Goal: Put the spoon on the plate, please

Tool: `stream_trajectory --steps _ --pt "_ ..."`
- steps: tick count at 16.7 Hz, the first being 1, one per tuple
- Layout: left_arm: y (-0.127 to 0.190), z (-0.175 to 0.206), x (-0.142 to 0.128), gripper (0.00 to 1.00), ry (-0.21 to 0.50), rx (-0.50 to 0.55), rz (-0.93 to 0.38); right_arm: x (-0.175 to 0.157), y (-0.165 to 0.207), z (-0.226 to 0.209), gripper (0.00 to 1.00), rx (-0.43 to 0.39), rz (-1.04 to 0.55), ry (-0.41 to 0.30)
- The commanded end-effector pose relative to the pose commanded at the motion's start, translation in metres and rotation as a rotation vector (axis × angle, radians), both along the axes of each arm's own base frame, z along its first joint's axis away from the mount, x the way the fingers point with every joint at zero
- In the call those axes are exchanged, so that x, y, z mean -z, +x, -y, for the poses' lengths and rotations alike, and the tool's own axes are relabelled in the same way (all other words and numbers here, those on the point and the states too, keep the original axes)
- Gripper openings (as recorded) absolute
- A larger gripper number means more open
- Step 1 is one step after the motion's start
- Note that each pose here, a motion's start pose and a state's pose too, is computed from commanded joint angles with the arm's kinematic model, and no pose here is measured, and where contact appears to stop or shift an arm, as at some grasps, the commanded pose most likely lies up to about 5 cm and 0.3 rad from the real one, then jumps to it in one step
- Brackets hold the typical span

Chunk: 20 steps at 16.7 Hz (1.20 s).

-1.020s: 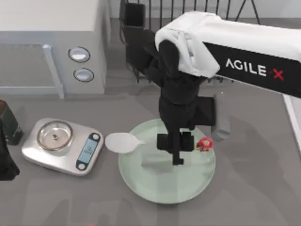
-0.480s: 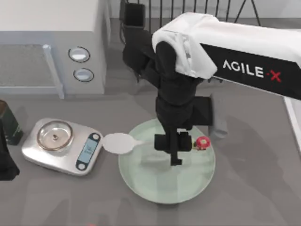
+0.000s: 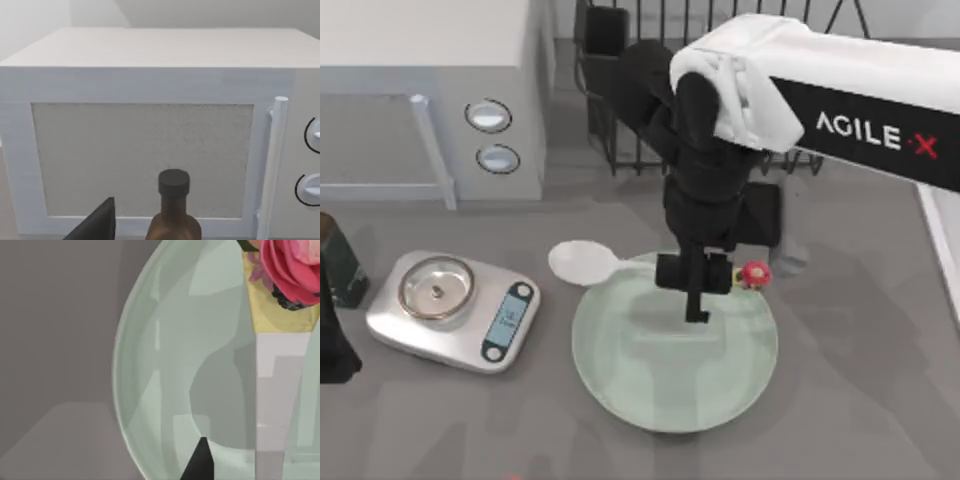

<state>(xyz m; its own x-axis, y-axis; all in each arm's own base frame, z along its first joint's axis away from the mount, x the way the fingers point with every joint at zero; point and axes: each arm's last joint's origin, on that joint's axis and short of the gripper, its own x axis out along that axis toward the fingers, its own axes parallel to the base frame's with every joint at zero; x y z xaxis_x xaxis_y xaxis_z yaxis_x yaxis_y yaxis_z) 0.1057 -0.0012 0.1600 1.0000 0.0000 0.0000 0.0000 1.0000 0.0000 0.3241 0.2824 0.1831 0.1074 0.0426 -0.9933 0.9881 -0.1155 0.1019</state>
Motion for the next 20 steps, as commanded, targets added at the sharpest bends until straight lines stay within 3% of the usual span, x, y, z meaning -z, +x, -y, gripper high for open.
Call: stream_trajectory --steps 6,11,20 --pt "0.000 0.000 0.000 1.00 0.000 0.000 0.000 0.001 0.005 0.002 0.00 0.016 0.036 0.027" --pt "0.000 0.000 0.000 1.00 0.000 0.000 0.000 0.009 -0.004 -0.006 0.00 -0.023 0.008 0.032" --pt "0.000 0.000 0.000 1.00 0.000 0.000 0.000 0.048 -0.023 -0.017 0.00 -0.083 -0.111 -0.034"
